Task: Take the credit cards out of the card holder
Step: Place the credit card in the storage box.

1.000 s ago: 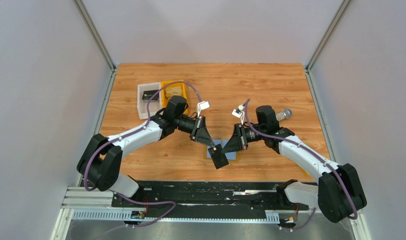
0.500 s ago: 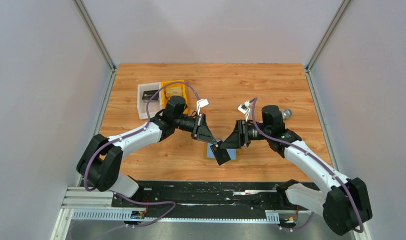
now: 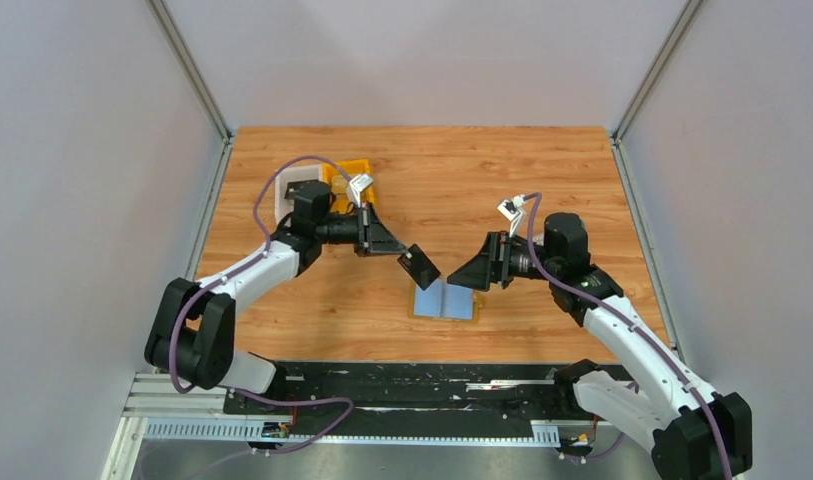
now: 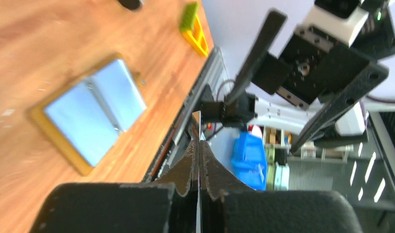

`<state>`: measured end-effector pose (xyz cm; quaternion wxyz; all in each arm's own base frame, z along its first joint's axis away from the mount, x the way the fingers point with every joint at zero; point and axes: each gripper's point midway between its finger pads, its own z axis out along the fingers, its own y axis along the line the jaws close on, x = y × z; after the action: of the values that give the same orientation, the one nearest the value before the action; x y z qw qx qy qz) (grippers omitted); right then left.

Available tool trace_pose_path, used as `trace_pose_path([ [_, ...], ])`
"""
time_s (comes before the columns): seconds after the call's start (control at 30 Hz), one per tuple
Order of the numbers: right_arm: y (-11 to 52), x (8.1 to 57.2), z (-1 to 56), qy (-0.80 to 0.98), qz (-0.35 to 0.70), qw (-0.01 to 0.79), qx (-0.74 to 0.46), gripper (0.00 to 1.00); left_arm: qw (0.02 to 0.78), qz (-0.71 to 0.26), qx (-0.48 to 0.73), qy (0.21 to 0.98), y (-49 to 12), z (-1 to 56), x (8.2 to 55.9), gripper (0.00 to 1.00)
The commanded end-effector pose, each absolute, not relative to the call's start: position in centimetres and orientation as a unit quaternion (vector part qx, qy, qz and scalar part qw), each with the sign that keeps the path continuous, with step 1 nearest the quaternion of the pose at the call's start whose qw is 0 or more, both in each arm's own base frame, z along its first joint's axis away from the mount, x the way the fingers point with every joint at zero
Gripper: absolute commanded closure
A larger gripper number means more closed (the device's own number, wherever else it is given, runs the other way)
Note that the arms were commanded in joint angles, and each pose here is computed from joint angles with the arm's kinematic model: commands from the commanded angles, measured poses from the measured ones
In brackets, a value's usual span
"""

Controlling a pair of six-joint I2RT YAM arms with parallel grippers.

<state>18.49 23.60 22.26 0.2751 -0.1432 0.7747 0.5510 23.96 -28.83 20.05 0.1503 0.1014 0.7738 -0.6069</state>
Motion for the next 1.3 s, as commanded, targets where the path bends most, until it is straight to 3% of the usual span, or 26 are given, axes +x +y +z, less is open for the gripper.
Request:
trace_pose_path([
  [0.0, 23.2, 19.2, 23.1, 0.772, 0.543, 0.302, -0.134, 0.0, 0.213, -0.597, 0.056, 0.771, -25.5, 21.3, 27.3, 1.0],
  [0.63, 23.1, 19.3, 21.9, 0.777, 0.535, 0.301, -0.141, 0.0, 0.464, -0.429, -0.234, 0.739, -2.1, 25.5, 42.7, 1.0],
  [0.93, 23.1, 19.6, 21.6, 0.78, 0.53, 0.301, -0.14, 0.0, 0.477, -0.372, -0.267, 0.75, 3.1, 23.0, 47.7, 1.0],
  [1.27, 23.1, 20.5, 21.1, 0.787, 0.524, 0.296, -0.135, 0.0, 0.468, -0.347, -0.27, 0.766, 4.9, 20.0, 50.7, 1.0],
])
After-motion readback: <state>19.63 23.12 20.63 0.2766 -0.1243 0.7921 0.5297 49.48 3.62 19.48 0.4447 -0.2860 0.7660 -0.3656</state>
